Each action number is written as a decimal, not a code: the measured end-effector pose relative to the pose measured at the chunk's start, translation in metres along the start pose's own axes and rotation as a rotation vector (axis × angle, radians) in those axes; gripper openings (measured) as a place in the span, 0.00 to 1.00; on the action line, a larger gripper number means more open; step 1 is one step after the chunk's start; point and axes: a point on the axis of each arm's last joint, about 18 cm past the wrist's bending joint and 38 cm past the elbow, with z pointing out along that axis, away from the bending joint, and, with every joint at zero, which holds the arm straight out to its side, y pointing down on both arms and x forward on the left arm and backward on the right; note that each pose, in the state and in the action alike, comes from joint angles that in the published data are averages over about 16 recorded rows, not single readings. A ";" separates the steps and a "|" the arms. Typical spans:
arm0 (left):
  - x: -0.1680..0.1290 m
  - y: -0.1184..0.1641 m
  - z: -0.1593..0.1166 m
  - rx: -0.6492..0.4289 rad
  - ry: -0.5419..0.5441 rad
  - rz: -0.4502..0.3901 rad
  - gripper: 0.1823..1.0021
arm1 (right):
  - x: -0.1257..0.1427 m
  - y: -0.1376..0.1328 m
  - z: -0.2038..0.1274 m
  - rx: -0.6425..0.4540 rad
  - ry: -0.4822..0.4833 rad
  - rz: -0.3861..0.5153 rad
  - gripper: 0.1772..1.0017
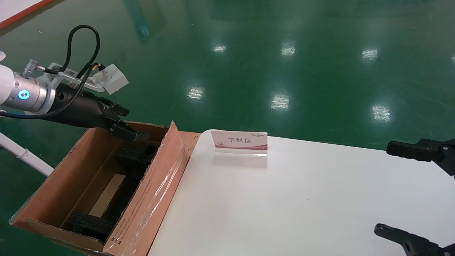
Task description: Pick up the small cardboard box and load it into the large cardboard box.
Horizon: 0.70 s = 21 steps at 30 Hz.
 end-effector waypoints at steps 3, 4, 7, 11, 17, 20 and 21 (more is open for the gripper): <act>0.009 -0.006 0.004 0.016 0.030 0.022 1.00 | 0.000 0.000 0.000 0.000 0.000 0.000 1.00; 0.012 -0.008 0.006 0.023 0.043 0.030 1.00 | 0.000 0.000 0.000 0.000 0.000 0.000 1.00; 0.024 -0.016 0.012 0.043 0.089 0.058 1.00 | 0.000 0.000 0.000 0.000 0.000 0.000 1.00; 0.045 -0.027 0.022 0.082 0.169 0.096 1.00 | 0.000 0.000 0.000 0.000 0.000 0.000 1.00; 0.077 -0.043 0.033 0.154 0.296 0.154 1.00 | 0.000 0.000 0.000 0.000 0.000 0.000 1.00; 0.092 -0.049 0.036 0.194 0.357 0.180 1.00 | 0.000 0.000 0.000 0.000 0.000 0.000 1.00; 0.097 -0.051 0.037 0.208 0.377 0.189 1.00 | 0.000 0.000 0.000 0.000 0.000 0.000 1.00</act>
